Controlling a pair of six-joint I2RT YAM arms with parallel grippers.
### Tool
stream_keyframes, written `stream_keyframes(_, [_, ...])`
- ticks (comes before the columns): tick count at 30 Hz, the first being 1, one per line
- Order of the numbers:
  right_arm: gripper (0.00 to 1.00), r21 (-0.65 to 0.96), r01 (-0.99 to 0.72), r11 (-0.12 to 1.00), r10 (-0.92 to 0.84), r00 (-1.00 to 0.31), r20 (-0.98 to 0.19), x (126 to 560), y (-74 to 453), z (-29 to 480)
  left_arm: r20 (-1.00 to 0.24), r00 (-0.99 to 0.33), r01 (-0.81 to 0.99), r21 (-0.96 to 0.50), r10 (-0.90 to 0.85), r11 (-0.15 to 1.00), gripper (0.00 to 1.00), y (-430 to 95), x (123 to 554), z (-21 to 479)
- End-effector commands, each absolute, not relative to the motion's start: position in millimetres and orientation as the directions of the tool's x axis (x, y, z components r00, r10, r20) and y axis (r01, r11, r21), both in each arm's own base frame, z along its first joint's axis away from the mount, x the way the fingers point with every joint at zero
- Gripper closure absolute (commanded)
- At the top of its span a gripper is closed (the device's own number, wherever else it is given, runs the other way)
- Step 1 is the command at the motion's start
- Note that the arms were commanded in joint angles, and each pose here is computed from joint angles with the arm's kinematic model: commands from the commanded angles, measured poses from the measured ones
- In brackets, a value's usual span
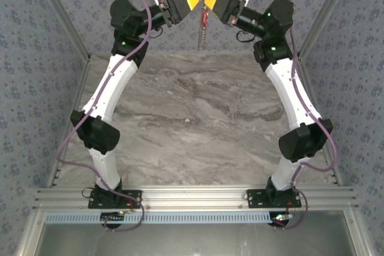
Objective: Put the keys on the keyring
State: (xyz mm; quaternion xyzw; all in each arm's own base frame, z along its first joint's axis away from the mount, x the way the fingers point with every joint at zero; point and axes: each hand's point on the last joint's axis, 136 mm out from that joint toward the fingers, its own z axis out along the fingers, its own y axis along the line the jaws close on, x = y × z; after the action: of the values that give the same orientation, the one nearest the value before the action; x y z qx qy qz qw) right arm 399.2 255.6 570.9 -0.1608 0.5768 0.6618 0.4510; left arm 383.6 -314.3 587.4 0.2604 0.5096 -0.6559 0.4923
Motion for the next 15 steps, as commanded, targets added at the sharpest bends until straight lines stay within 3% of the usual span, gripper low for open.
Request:
stream_keyframes(1, [1.0, 0.569, -0.82, 0.062, 0.319, -0.524, -0.79, 376.7, 246.7, 570.7, -0.919, -0.262, 0.957, -0.286, -0.293, 0.04, 0.58, -303.7, 351.4, 601.0])
stream_keyframes(9, [1.0, 0.566, -0.824, 0.026, 0.216, -0.548, -0.808, 367.9, 240.8, 559.1, -0.954, -0.269, 0.96, -0.276, -0.137, 0.038, 0.63, -311.5, 346.8, 577.8])
stream_keyframes(15, [1.0, 0.569, -0.823, 0.005, 0.199, -0.556, -0.807, 364.2, 245.4, 557.9, -0.954, -0.274, 0.96, -0.279, -0.123, 0.023, 0.63, -317.7, 345.4, 573.3])
